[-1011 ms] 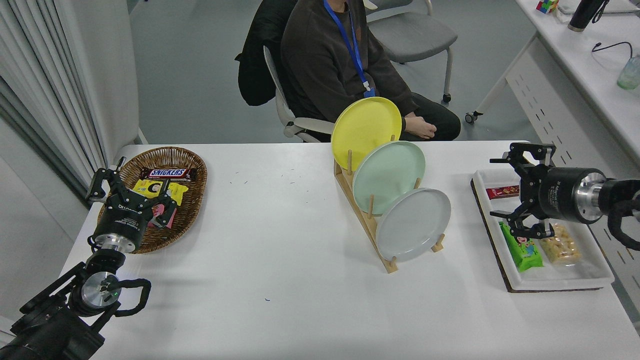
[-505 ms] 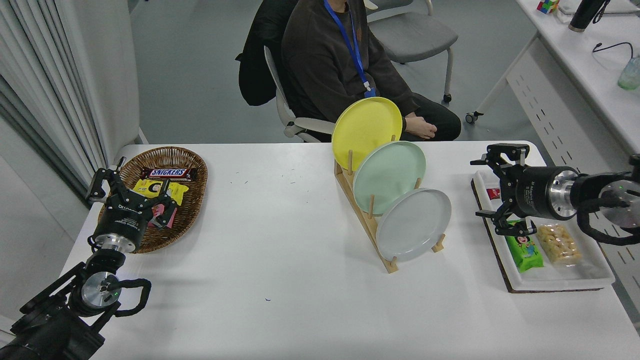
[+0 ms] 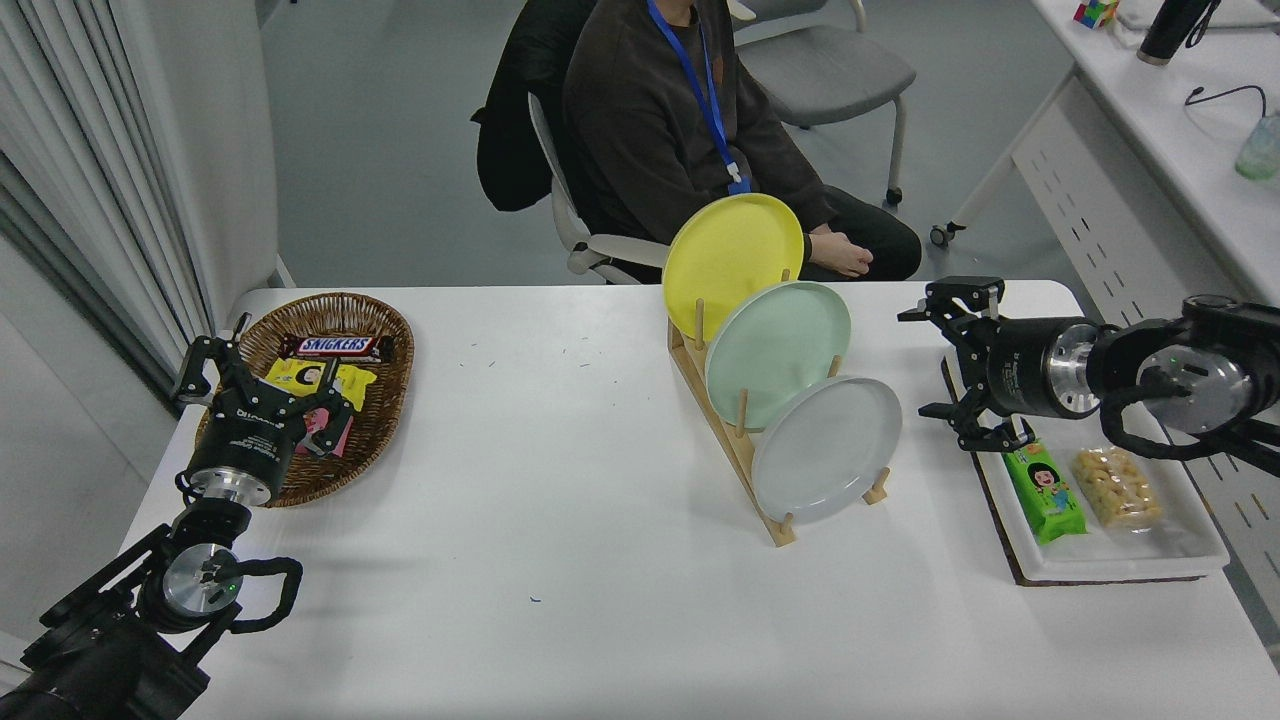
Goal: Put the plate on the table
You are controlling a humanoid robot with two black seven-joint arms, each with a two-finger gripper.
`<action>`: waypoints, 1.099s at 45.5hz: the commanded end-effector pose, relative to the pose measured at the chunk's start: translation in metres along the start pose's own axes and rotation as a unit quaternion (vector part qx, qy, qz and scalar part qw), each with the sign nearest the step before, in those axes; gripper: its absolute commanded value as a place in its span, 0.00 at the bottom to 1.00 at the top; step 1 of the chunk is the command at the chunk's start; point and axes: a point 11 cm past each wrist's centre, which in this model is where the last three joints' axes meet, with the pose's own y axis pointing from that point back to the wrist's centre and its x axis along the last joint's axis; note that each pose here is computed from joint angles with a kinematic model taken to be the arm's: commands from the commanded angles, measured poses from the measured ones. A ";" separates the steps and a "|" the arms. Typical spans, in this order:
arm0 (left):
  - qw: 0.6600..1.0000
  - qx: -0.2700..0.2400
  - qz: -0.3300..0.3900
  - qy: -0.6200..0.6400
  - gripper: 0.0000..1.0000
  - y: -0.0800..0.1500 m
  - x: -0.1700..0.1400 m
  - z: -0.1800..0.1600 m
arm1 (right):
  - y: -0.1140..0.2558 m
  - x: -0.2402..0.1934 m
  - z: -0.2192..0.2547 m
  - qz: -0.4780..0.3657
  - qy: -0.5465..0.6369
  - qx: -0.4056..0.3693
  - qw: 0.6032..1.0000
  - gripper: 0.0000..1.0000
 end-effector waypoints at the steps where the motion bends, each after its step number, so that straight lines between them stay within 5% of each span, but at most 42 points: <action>1: 1.000 0.000 0.000 0.000 0.98 0.000 0.000 0.000 | -0.013 -0.019 -0.001 -0.046 0.019 -0.005 0.999 0.99; 43: 1.000 0.000 0.000 0.000 0.98 0.000 0.000 0.000 | -0.028 -0.017 0.006 -0.020 -0.104 -0.011 0.994 0.99; 50: 1.000 0.000 0.000 0.000 0.98 0.000 0.000 0.000 | -0.028 -0.015 0.003 -0.012 -0.108 -0.009 0.994 0.91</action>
